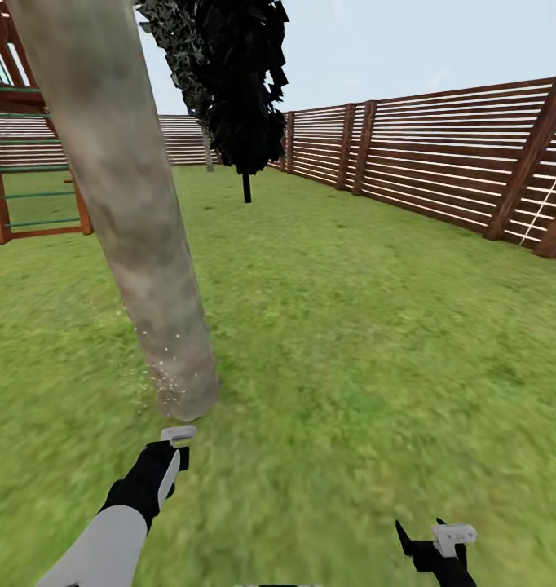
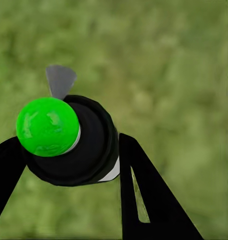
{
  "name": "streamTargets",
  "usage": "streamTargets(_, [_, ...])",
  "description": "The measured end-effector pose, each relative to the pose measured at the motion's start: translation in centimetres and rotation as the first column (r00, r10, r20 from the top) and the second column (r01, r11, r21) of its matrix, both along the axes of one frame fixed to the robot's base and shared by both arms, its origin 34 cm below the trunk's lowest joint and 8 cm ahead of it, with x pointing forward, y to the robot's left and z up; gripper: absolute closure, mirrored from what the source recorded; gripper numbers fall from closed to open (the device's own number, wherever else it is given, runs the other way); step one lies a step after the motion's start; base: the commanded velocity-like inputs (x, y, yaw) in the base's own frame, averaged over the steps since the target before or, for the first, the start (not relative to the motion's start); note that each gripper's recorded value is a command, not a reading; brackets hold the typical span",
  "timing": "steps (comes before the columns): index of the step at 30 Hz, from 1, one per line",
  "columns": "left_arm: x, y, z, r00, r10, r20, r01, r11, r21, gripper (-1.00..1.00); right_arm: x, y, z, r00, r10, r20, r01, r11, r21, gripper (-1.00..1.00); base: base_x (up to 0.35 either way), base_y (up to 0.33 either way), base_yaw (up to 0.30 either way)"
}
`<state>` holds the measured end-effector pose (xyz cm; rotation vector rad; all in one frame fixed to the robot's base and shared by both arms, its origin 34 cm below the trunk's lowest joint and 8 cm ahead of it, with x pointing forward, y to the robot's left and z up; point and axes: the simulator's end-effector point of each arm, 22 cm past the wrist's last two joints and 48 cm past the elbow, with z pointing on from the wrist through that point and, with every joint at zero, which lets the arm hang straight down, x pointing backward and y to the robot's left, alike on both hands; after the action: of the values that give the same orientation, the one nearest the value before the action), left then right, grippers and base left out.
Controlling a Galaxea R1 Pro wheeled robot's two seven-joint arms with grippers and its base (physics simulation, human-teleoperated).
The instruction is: In the garden, pick up the pesticide atomizer on the floor and spray pesticide onto both trees until each tree trunk is fully covered.
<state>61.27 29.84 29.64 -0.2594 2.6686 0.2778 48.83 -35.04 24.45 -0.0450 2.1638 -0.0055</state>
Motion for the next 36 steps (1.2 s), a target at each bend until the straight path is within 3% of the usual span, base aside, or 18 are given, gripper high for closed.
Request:
streamTargets(5, [0.0, 0.0, 0.0, 1.000, 0.000, 0.000, 0.000, 1.000, -0.001, 1.00, 0.0, 0.0, 0.0, 1.000, 0.000, 0.000, 0.000, 1.000, 0.000, -1.00, 0.151, -0.275, 0.024])
streamTargets(15, [0.1, -0.1, 0.1, 1.000, 0.000, 0.006, 0.000, 1.000, -0.002, 1.00, 0.0, 0.0, 0.0, 1.000, -0.001, -0.001, 0.001, 1.000, 0.000, -1.00, 0.109, -0.222, 0.234])
streamTargets(17, [1.7, 0.0, 1.1, 0.998, -0.003, 0.062, 0.002, 1.000, 0.006, 1.00, 0.0, 0.0, 0.0, 1.000, -0.001, 0.000, 0.001, 1.000, 0.000, -1.00, 0.002, -0.004, 0.011])
streamTargets(23, [5.9, -2.0, 4.6, 0.992, -0.022, 0.125, 0.023, 1.000, -0.014, 1.00, 0.0, 0.0, 0.0, 1.000, -0.001, 0.000, 0.001, 1.000, 0.000, -1.00, 0.000, 0.000, 0.001])
streamTargets(26, [7.2, -0.2, 7.0, 0.990, -0.005, 0.143, 0.004, 1.000, 0.005, 1.00, 0.0, 0.0, 0.0, 1.000, -0.001, -0.001, 0.001, 1.000, 0.000, -1.00, 0.000, 0.000, 0.000])
streamTargets(29, [8.5, 4.5, 11.7, 0.980, 0.043, 0.193, -0.053, 0.997, 0.050, 1.00, 0.0, 0.0, 0.0, 1.000, -0.001, 0.000, 0.001, 1.000, 0.000, -1.00, 0.000, 0.000, 0.000])
streamTargets(31, [8.7, 5.1, 12.7, 0.979, 0.046, 0.197, -0.058, 0.997, 0.055, 1.00, 0.0, 0.0, 0.0, 1.000, -0.001, -0.001, 0.001, 1.000, 0.000, -1.00, 0.000, 0.000, 0.000])
streamTargets(32, [8.9, 4.2, 12.8, 0.980, 0.037, 0.198, -0.047, 0.998, 0.046, 1.00, 0.0, 0.0, 0.0, 1.000, -0.001, -0.001, 0.001, 1.000, 0.000, -1.00, 0.000, 0.000, 0.000])
streamTargets(34, [9.9, 0.5, 13.5, 0.978, -0.051, 0.202, 0.039, 0.997, 0.062, 1.00, 0.0, 0.0, 0.0, 1.000, -0.001, -0.001, 0.001, 1.000, 0.000, -1.00, 0.000, 0.000, 0.000])
streamTargets(36, [10.7, -2.0, 15.0, 0.973, -0.102, 0.208, 0.089, 0.994, 0.070, 1.00, 0.0, 0.0, 0.0, 1.000, -0.001, -0.001, 0.001, 1.000, 0.000, -1.00, 0.000, 0.000, 0.000])
